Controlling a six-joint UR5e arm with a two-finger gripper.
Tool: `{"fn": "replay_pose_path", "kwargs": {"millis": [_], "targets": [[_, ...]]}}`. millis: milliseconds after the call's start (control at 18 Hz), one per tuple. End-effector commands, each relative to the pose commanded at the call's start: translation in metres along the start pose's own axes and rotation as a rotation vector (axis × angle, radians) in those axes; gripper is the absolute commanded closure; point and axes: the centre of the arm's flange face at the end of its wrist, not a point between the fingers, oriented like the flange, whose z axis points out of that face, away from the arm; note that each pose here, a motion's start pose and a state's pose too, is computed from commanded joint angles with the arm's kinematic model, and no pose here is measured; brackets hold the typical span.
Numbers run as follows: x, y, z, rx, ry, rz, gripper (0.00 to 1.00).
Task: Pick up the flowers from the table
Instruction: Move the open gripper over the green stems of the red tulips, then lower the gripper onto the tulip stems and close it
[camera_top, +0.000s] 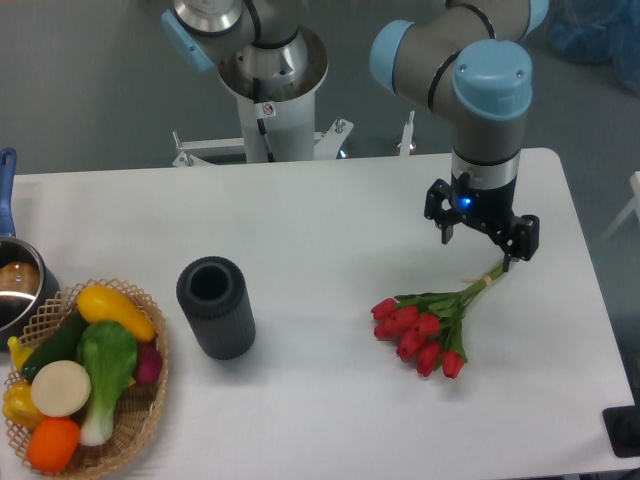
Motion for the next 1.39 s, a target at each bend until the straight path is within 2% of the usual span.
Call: {"fn": "replay_pose_path", "kwargs": {"millis": [444,556,1000,1389], "targets": [[0.014,0.002,0.033,-0.012,0.057,-0.017,0.00],[0.016,0.002,0.042,-0.009,0.039,-0.018,0.00],[0.005,-0.006,0.092,-0.022,0.081,0.007,0.00],[0.004,-0.009,0.127,-0.029,0.129,0.068,0.00]]}}
